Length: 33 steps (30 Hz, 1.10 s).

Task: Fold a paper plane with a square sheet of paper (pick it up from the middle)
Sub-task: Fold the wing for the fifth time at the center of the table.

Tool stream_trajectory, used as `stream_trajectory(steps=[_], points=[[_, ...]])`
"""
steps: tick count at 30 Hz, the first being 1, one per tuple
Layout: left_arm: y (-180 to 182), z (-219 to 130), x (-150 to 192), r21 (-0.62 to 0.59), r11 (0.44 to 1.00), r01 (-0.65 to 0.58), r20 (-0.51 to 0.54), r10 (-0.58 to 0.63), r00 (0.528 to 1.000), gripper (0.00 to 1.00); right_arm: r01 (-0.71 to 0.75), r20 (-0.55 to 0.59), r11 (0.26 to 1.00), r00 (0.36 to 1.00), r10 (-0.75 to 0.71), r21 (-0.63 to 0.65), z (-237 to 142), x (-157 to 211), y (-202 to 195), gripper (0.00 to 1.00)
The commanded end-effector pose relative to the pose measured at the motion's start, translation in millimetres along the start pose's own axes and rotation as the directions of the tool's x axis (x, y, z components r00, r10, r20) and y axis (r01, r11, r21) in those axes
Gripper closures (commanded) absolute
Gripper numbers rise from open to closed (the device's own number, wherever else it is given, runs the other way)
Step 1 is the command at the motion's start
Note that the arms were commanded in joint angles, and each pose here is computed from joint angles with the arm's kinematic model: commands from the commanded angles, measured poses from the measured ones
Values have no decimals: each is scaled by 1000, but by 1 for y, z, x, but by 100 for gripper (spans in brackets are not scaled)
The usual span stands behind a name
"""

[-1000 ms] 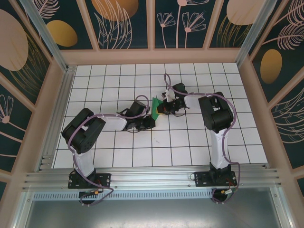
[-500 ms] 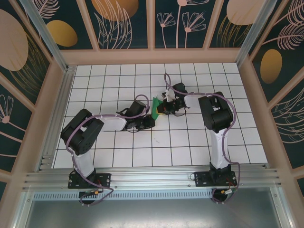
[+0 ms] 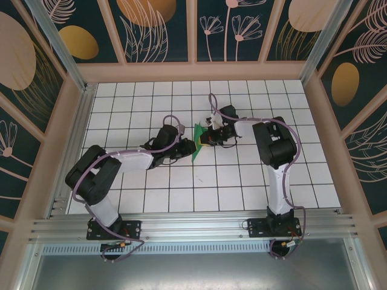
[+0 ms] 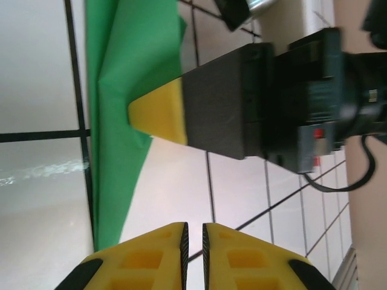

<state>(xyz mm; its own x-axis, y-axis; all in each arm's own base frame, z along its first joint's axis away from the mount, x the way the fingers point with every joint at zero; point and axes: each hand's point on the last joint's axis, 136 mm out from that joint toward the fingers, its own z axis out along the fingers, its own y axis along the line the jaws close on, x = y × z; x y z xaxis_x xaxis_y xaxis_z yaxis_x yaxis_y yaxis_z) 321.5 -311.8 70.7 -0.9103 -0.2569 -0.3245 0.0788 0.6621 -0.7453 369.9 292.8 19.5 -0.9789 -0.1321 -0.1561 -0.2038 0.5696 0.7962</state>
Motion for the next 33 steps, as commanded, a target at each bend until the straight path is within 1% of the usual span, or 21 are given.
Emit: stream_trajectory(steps=[1,5,15,18,19,23,24,26,28,33], points=[[10,10,0,-12,1000,25,7,-25,1000,82,-21,9,991,1000,20,130,17,3,-43,100],[18,19,7,-20,1000,19,-24,-19,1000,82,-25,7,991,1000,24,131,17,3,-44,100],[17,34,21,34,999,22,-104,-18,994,82,-61,6,988,998,61,141,17,4,-50,100],[22,35,25,15,1000,17,-110,-16,994,82,-71,8,989,998,70,129,16,3,-47,100],[24,35,25,3,1000,17,-109,-17,994,83,-75,9,990,997,75,121,16,2,-44,98],[41,34,28,-65,998,17,-105,-24,994,85,-71,60,994,996,66,82,5,-12,-24,76],[44,33,29,-77,997,18,-104,-26,994,86,-68,77,995,995,63,74,1,-16,-17,73],[49,33,30,-98,995,21,-103,-31,994,87,-58,112,996,992,51,62,-7,-25,-4,69],[52,33,31,-112,993,22,-107,-34,994,87,-46,143,997,989,38,58,-15,-31,6,67],[52,34,31,-120,993,17,-111,-31,993,87,-62,218,990,975,33,128,-29,-33,4,65]])
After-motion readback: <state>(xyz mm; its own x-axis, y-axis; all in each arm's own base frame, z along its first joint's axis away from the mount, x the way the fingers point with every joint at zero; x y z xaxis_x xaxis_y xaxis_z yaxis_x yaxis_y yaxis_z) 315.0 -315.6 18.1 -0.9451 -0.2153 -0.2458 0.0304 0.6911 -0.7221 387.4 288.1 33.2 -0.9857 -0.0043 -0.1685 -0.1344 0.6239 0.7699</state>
